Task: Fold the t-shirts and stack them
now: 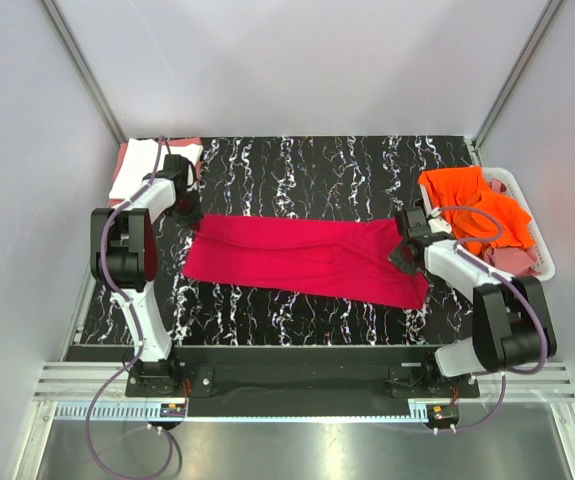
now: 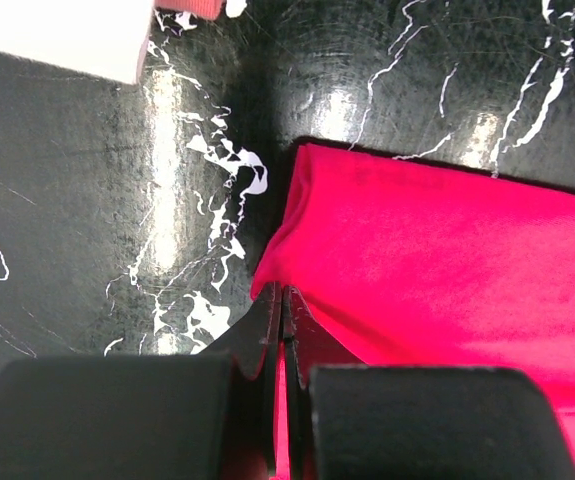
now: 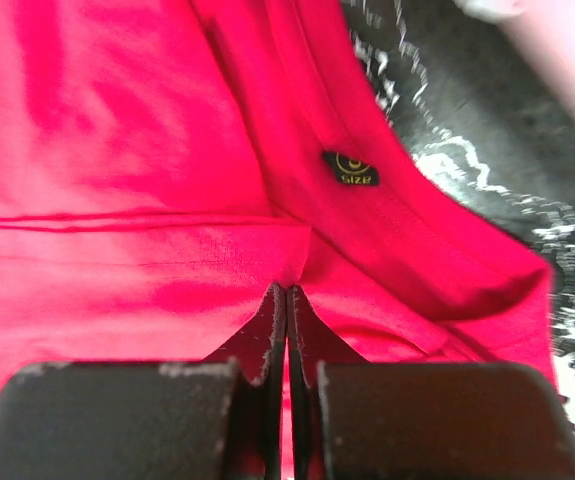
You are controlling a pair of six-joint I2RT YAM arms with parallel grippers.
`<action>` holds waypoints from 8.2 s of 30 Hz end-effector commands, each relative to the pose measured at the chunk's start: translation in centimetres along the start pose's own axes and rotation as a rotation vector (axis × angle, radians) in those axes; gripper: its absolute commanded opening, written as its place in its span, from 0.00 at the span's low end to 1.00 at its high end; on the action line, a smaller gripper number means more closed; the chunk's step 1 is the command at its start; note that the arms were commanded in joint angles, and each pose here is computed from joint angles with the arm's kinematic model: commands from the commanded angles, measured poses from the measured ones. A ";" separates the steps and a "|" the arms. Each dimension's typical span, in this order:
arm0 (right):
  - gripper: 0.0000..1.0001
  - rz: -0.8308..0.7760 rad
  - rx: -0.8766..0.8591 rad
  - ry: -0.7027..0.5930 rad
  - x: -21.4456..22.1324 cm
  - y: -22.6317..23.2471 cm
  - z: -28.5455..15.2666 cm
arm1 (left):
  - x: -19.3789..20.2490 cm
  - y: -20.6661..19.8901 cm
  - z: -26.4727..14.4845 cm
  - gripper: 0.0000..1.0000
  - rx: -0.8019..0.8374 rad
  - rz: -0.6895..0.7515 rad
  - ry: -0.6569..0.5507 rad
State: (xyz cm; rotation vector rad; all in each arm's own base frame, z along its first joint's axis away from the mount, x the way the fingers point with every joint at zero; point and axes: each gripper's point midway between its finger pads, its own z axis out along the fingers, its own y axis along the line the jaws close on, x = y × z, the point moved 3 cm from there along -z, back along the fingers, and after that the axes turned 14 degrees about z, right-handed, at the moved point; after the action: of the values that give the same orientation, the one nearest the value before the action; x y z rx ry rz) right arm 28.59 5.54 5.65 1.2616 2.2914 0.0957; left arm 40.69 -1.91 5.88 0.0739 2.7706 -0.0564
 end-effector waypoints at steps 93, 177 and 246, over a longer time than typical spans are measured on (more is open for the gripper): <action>0.38 -0.363 -0.115 -0.031 -4.0 7.0 -1.7 | 0.5 -7.6 1.5 0.44 0.211 -0.082 0.007; 0.00 0.131 -0.235 0.085 1.5 0.5 -5.6 | 1.3 -38.1 -5.6 0.00 0.788 0.682 -0.292; 0.02 -0.204 -0.267 -0.187 6.6 0.7 -8.5 | 2.8 -36.1 -6.1 0.00 0.719 0.531 -0.259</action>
State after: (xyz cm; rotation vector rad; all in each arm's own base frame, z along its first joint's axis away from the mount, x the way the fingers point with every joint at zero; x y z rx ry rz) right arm 21.55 12.69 10.77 0.9266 2.1453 0.2144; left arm 33.07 -36.85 8.94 0.9612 2.3308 -0.8249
